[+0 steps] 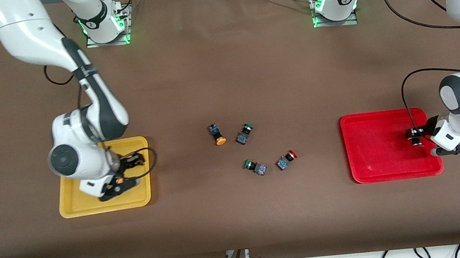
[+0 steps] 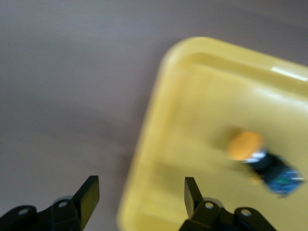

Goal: Place red and yellow buttons in trays
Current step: 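Release the yellow button in the yellow tray while the left releases the red button, then grasp the second yellow button with the right gripper while the left returns to buttons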

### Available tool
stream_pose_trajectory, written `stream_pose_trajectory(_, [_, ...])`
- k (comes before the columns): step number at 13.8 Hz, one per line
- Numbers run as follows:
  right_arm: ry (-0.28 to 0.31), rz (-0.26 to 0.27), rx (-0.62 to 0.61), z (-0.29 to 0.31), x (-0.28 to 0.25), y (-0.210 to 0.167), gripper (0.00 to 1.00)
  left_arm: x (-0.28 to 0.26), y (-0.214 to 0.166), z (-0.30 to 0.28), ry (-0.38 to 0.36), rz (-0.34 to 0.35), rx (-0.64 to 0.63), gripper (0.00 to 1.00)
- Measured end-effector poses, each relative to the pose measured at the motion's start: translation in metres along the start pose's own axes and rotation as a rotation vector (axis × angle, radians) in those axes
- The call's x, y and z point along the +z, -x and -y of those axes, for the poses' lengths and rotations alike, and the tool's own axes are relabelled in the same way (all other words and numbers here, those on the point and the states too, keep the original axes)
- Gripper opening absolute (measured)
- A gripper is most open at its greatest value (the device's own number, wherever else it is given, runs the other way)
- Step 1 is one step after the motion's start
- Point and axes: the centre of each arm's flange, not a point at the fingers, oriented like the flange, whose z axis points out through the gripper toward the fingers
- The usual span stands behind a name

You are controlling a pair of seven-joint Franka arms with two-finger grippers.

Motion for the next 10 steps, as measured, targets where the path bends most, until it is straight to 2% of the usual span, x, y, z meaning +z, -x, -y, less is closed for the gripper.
stream_pose_trajectory(4, [0.014, 0.007, 0.096, 0.131, 0.013, 0.009, 0.8, 0.012, 0.0, 0.003, 0.002, 0.006, -0.004, 0.41])
stream_pose_trajectory(6, [0.011, -0.028, 0.157, 0.185, 0.025, 0.014, 0.8, 0.011, 0.0, 0.004, 0.002, 0.005, -0.004, 0.41])
stream_pose_trajectory(7, [0.009, -0.037, 0.184, 0.205, 0.033, 0.018, 0.8, 0.011, 0.0, 0.004, 0.002, 0.004, -0.002, 0.45])
stream_pose_trajectory(10, [0.011, -0.035, 0.229, 0.241, 0.052, 0.027, 0.8, 0.005, -0.005, -0.005, 0.007, -0.01, 0.012, 0.74])
